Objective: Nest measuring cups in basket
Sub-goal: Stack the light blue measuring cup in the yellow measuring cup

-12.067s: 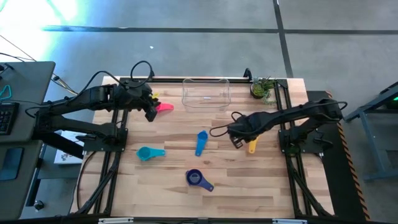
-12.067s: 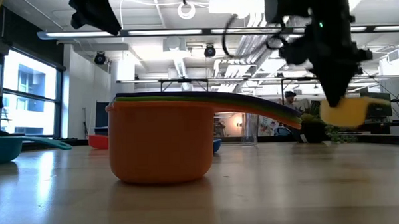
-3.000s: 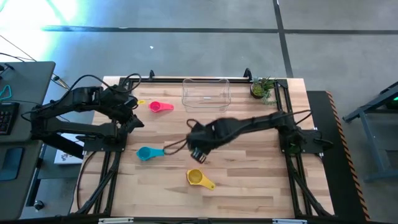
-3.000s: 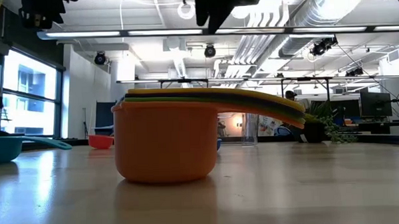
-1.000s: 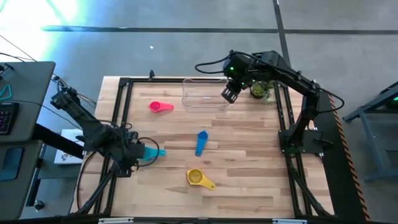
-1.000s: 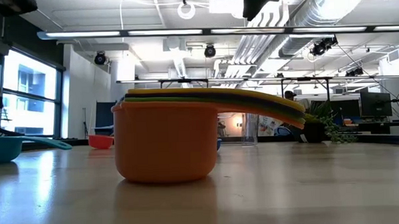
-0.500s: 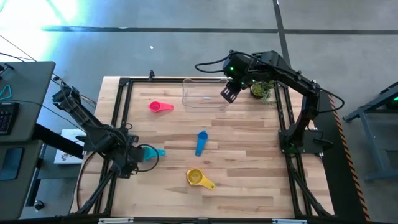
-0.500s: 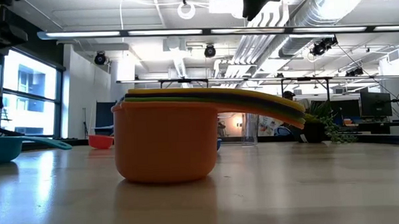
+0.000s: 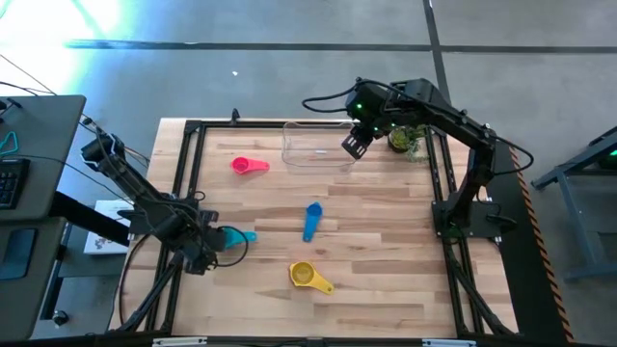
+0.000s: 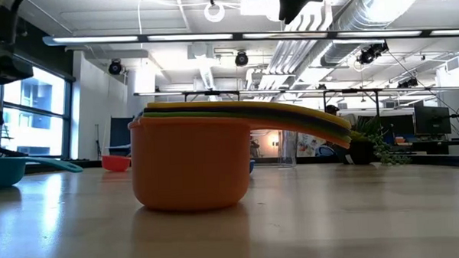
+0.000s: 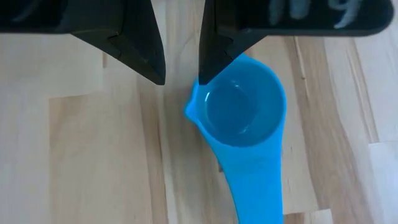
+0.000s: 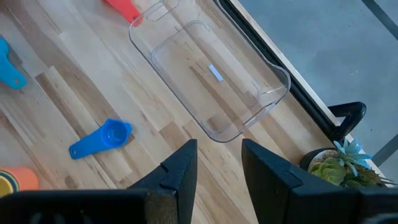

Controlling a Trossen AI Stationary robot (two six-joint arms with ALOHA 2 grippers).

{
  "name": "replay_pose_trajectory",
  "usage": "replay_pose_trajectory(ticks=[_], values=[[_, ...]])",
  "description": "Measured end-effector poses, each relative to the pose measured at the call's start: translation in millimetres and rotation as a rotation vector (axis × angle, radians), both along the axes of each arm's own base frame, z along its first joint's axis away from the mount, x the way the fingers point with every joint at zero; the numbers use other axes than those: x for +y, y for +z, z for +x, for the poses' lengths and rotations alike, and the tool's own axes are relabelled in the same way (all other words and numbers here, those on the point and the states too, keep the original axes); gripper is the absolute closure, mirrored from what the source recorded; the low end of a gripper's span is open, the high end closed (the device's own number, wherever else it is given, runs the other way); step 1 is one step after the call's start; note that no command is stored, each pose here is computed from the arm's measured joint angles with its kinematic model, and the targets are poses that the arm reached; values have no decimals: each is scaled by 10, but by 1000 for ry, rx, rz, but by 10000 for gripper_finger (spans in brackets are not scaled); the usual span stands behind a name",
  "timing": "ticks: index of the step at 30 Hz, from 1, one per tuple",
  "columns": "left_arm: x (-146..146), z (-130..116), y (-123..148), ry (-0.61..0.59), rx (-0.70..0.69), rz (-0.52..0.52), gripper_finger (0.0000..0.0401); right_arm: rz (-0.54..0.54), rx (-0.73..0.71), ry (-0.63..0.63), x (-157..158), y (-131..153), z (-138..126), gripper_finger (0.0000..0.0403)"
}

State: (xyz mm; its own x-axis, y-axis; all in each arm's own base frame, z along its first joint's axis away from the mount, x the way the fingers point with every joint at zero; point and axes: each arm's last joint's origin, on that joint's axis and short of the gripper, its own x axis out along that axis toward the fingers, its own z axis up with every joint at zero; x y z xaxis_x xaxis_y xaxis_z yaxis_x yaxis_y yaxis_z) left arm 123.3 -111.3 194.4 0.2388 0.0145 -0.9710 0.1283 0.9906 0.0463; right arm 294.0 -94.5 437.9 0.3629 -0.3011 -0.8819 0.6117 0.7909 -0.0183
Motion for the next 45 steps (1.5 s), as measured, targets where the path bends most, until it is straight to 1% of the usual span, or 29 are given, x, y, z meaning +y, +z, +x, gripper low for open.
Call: replay_pose_trajectory(ticks=[8,15,20,23,27,33,38,45], values=[[49,18,-134,24,-16,-1,314,-3,-9,0,-2,4,8,284],[82,78,-154,-24,-39,0,314,-3,-10,0,-3,4,10,284],[83,79,-156,-42,-3,-44,314,-3,-10,0,-3,4,10,284],[81,77,-157,-47,3,-49,314,-3,-10,0,-3,4,10,284],[79,83,-167,-68,4,-34,314,-3,-10,0,-3,4,10,284],[45,124,-285,-84,67,17,314,-3,-10,0,-3,4,10,284],[26,165,-386,-54,90,81,314,-3,-10,0,-3,4,10,284],[8,189,-436,-49,101,95,316,-3,-10,0,-3,4,10,284]])
